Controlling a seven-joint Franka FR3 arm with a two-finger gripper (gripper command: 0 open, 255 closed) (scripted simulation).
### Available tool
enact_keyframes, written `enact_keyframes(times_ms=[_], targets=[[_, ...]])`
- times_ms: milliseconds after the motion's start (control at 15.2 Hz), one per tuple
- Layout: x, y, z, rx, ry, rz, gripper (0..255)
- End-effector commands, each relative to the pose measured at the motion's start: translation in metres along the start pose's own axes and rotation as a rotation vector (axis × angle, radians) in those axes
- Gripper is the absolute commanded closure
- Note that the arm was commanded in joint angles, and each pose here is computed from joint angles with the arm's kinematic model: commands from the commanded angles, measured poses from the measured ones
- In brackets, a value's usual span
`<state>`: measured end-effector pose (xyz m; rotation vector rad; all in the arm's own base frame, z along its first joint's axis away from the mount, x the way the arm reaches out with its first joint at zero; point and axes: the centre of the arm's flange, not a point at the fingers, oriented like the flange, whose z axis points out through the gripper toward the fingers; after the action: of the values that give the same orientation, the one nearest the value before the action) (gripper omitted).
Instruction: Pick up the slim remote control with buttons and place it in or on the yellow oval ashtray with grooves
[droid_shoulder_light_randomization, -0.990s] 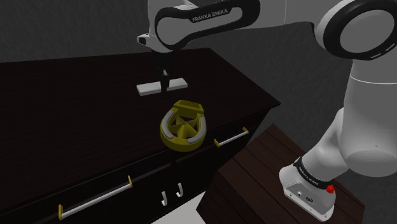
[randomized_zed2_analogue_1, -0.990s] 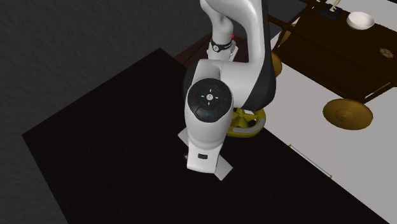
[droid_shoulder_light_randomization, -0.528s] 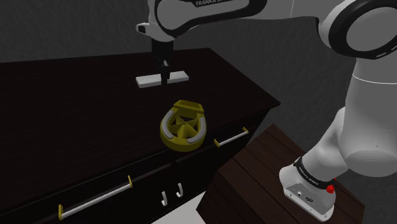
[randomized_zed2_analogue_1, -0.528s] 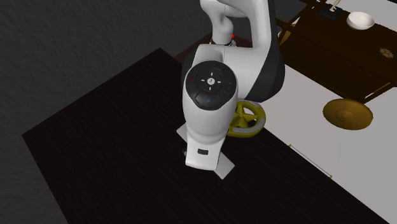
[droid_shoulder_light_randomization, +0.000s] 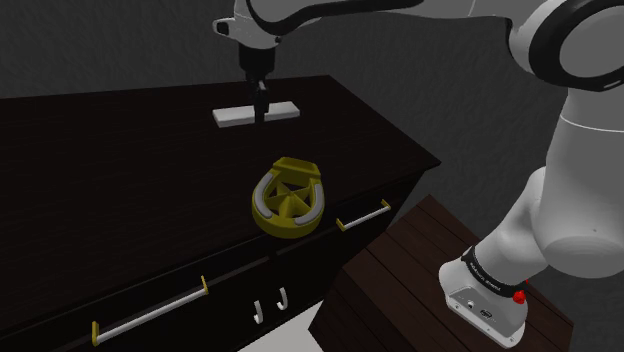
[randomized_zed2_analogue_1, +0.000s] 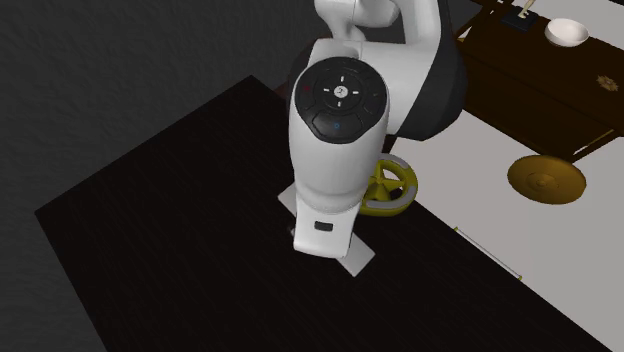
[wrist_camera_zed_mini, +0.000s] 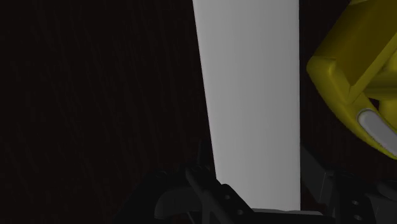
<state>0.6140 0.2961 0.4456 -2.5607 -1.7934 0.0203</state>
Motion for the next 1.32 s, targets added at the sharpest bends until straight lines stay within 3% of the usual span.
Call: enact_keyframes(times_ms=[0,858,1254], targets=[[-0.003,-0.02,-0.002,0.0,0.0,0.0,255],[-0.037,-0.194,0.001,0.0,0.0,0.0,255],[-0.037,-0.193,0.032,0.0,0.0,0.0,255]])
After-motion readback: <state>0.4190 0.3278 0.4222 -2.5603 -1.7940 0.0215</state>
